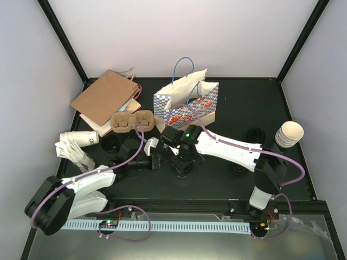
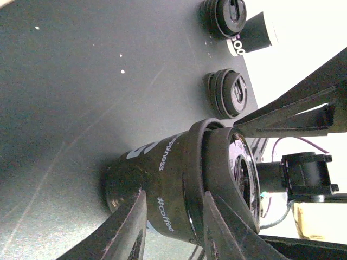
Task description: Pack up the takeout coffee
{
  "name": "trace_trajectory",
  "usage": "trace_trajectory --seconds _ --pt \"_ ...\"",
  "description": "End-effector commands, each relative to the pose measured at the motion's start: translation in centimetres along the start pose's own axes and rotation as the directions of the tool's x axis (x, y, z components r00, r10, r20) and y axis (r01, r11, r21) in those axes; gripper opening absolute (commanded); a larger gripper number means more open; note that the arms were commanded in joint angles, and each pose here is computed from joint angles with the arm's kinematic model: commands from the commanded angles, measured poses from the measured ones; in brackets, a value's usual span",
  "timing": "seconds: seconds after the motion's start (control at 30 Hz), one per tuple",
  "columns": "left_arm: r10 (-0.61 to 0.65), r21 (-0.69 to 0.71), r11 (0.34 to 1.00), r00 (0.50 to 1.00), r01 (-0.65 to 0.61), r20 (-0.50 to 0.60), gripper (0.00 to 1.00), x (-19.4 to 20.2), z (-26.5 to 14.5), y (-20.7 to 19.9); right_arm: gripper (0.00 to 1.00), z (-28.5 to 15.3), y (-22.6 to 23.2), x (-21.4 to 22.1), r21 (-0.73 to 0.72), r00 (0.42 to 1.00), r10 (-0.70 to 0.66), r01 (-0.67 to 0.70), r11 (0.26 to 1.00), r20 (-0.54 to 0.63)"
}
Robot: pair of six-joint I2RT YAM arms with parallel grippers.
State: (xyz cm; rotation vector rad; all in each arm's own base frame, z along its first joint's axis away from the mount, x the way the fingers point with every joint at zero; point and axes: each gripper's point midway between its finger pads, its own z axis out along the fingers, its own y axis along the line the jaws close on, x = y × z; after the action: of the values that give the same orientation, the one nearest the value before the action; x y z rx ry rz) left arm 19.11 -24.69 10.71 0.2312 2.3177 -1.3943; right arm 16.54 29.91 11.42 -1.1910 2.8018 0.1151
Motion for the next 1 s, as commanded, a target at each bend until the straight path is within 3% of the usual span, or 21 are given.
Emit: trace_trajectory --seconds 0.0,0.37,0.73,0.97 --pt "0.012 0.098 0.995 1.000 -0.009 -0.027 0.32 -0.2 0.5 -1.7 0.69 3.5 0.2 1.6 0.004 0.993 -0.022 0.022 1.000 -0.116" --pt "-0.004 0.091 0.996 0.995 0.013 -0.098 0.35 0.6 1.8 -0.7 0.69 3.7 0.2 1.6 0.005 0.992 -0.023 0.023 1.000 -0.122" --pt "0.001 0.170 0.985 0.995 0.017 -0.105 0.46 0.2 1.6 -2.5 0.69 3.8 0.2 1.5 0.006 0.992 -0.029 0.030 1.000 -0.121" --pt "-0.067 0.049 0.996 0.984 0.076 -0.164 0.39 1.2 2.6 0.2 0.69 3.9 0.1 1.6 0.010 0.992 -0.031 0.033 0.999 -0.123"
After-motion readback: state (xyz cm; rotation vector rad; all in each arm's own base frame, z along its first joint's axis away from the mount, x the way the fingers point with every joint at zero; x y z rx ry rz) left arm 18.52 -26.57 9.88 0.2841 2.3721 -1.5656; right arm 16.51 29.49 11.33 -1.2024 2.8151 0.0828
